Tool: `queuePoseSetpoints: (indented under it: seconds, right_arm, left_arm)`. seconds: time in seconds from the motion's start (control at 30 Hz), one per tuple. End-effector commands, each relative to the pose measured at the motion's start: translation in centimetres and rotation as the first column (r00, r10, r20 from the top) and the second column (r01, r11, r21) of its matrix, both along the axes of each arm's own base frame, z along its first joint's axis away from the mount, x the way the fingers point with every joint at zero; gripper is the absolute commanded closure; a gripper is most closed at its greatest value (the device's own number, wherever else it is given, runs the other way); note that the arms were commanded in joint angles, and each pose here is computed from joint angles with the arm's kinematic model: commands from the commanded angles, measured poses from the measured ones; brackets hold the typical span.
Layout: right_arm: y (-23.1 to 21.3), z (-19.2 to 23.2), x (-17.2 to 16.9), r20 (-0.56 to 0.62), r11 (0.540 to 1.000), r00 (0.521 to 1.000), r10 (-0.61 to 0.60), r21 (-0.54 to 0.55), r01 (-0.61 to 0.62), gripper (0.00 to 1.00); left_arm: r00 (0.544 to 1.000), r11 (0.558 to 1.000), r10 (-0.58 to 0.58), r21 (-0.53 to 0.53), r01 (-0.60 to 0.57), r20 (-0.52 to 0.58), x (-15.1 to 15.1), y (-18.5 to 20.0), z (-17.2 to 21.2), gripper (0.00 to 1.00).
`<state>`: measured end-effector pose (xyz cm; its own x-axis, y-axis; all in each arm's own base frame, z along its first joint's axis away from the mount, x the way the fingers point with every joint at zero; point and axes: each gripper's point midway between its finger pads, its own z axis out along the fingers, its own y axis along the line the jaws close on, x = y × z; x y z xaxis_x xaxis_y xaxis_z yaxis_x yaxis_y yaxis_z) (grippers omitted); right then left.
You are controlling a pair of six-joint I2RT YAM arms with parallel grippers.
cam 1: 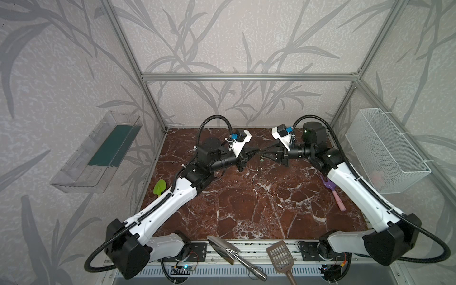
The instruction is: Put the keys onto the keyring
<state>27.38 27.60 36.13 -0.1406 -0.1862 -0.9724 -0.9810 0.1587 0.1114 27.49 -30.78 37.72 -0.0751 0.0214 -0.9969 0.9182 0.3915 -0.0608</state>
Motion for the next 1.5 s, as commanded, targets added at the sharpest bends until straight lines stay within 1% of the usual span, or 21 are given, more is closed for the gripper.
queuePoseSetpoints:
  seconds: [0.0, 0.3, 0.5, 0.63, 0.67, 0.8, 0.9, 0.97, 1.07, 1.2, 1.27, 1.33, 1.47]
  right_arm:
    - [0.1, 0.0, -0.2, -0.005, 1.000, 1.000, 0.020, 0.012, -0.020, 0.78]
    - [0.3, -0.5, 0.0, -0.024, 1.000, 0.999, 0.029, 0.008, -0.029, 0.79]
    - [0.4, -0.3, 0.0, -0.023, 0.999, 0.999, 0.033, 0.016, -0.033, 0.87]
    - [0.4, 0.2, 0.0, -0.017, 0.999, 0.999, 0.034, 0.029, -0.033, 0.96]
    - [0.4, 0.2, 0.0, -0.018, 0.999, 0.999, 0.037, 0.032, -0.036, 0.99]
    - [0.4, 0.2, -0.1, -0.019, 0.999, 0.999, 0.042, 0.032, -0.042, 1.00]
    - [0.3, 0.1, -0.2, -0.011, 0.999, 0.999, 0.032, 0.019, -0.032, 1.00]
    - [0.1, -0.1, -0.1, -0.003, 1.000, 1.000, 0.018, -0.001, -0.018, 1.00]
    - [-0.3, -0.7, 0.2, 0.009, 0.998, 1.000, -0.019, -0.058, 0.020, 1.00]
    - [-0.5, -2.3, 0.6, 0.067, 0.975, 0.994, -0.083, -0.201, 0.095, 1.00]
    - [-0.4, -2.8, 0.5, 0.096, 0.959, 0.991, -0.091, -0.260, 0.113, 1.00]
    - [-0.5, -3.0, 0.7, 0.114, 0.947, 0.989, -0.094, -0.297, 0.124, 1.00]
    - [-0.7, -2.9, 0.6, 0.145, 0.929, 0.986, -0.079, -0.348, 0.126, 1.00]
  left_arm:
    - [0.999, 0.999, -0.021, -0.049, 0.023, 0.050, -0.9, 0.2, 2.1, 1.00]
    - [0.998, 0.998, -0.021, -0.059, 0.024, 0.056, -0.9, 0.2, 2.2, 1.00]
    - [0.998, 0.998, -0.024, -0.064, 0.028, 0.053, -0.9, 0.1, 2.3, 1.00]
    - [0.998, 0.997, -0.028, -0.066, 0.031, 0.052, -0.9, 0.0, 2.1, 1.00]
    - [0.998, 0.997, -0.027, -0.066, 0.031, 0.049, -0.8, 0.0, 2.1, 1.00]
    - [0.999, 0.998, -0.022, -0.065, 0.025, 0.048, -0.8, 0.1, 1.9, 1.00]
    - [0.999, 0.998, 0.017, -0.054, -0.015, 0.042, -0.4, 0.5, 1.8, 1.00]
    - [0.997, 0.998, 0.053, -0.030, -0.052, 0.047, -0.1, 1.0, 1.7, 0.98]
    - [0.991, 0.993, 0.118, 0.013, -0.119, 0.067, 0.1, 2.2, 1.7, 0.87]
    - [0.976, 0.973, 0.202, 0.094, -0.209, 0.079, 0.4, 3.8, 1.5, 0.77]
    - [0.976, 0.965, 0.209, 0.150, -0.217, 0.067, 0.4, 4.1, 1.1, 0.76]
    - [0.980, 0.960, 0.192, 0.196, -0.199, 0.055, 0.1, 3.9, 0.6, 0.77]
    - [0.990, 0.968, 0.125, 0.212, -0.135, 0.059, -1.0, 3.3, 0.7, 0.79]
